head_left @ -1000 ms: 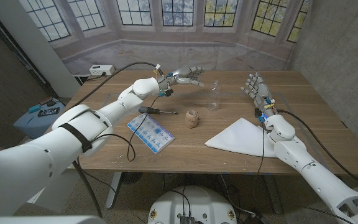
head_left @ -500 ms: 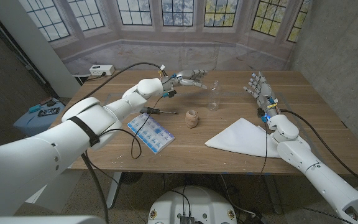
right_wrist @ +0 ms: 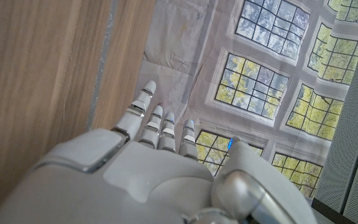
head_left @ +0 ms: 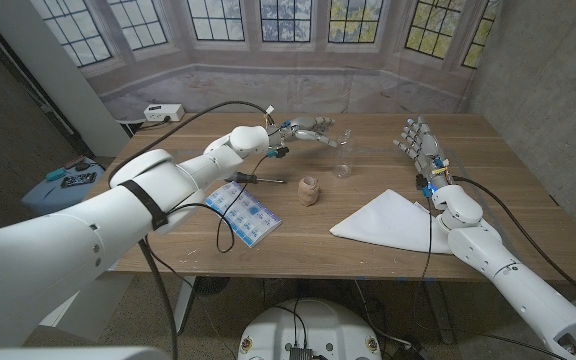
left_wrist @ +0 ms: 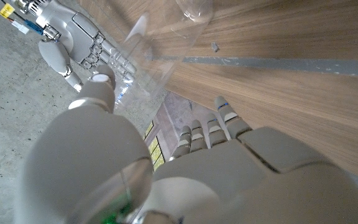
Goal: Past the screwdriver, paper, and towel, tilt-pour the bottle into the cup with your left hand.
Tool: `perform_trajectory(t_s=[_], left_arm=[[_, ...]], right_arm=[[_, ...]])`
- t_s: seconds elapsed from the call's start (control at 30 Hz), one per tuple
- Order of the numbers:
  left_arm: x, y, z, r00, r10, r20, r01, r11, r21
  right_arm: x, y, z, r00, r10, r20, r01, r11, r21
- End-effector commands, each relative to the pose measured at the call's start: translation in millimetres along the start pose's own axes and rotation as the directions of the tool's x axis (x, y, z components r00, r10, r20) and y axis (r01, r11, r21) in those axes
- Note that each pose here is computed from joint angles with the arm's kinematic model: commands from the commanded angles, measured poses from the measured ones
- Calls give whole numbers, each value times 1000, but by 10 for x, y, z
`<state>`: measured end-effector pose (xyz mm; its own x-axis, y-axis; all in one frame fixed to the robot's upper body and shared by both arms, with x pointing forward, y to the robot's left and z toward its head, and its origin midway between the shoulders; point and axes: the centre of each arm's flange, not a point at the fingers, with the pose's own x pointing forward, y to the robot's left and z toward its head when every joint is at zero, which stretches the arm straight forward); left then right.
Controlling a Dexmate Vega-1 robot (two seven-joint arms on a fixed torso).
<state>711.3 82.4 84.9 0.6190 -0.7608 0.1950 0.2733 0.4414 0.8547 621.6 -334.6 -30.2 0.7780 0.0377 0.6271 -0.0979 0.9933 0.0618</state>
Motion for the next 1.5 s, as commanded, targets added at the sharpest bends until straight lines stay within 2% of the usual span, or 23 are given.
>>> perform_trajectory(t_s=[0.03, 0.67, 1.13, 1.5], left_arm=[[119, -115, 9, 999, -23, -40, 23, 1000, -8], [236, -309, 144, 997, -79, -3, 79, 997, -6], [233, -364, 132, 998, -69, 6, 69, 998, -2], [235, -418, 59, 999, -32, -15, 32, 999, -3]], right_arm=[[-4, -29, 7, 1000, -3, -4, 3, 1000, -2], [-71, -50, -5, 1000, -8, -10, 8, 1000, 3], [-131, -67, -89, 999, -20, -25, 20, 1000, 14], [-176, -99, -153, 999, -36, -35, 37, 999, 21]])
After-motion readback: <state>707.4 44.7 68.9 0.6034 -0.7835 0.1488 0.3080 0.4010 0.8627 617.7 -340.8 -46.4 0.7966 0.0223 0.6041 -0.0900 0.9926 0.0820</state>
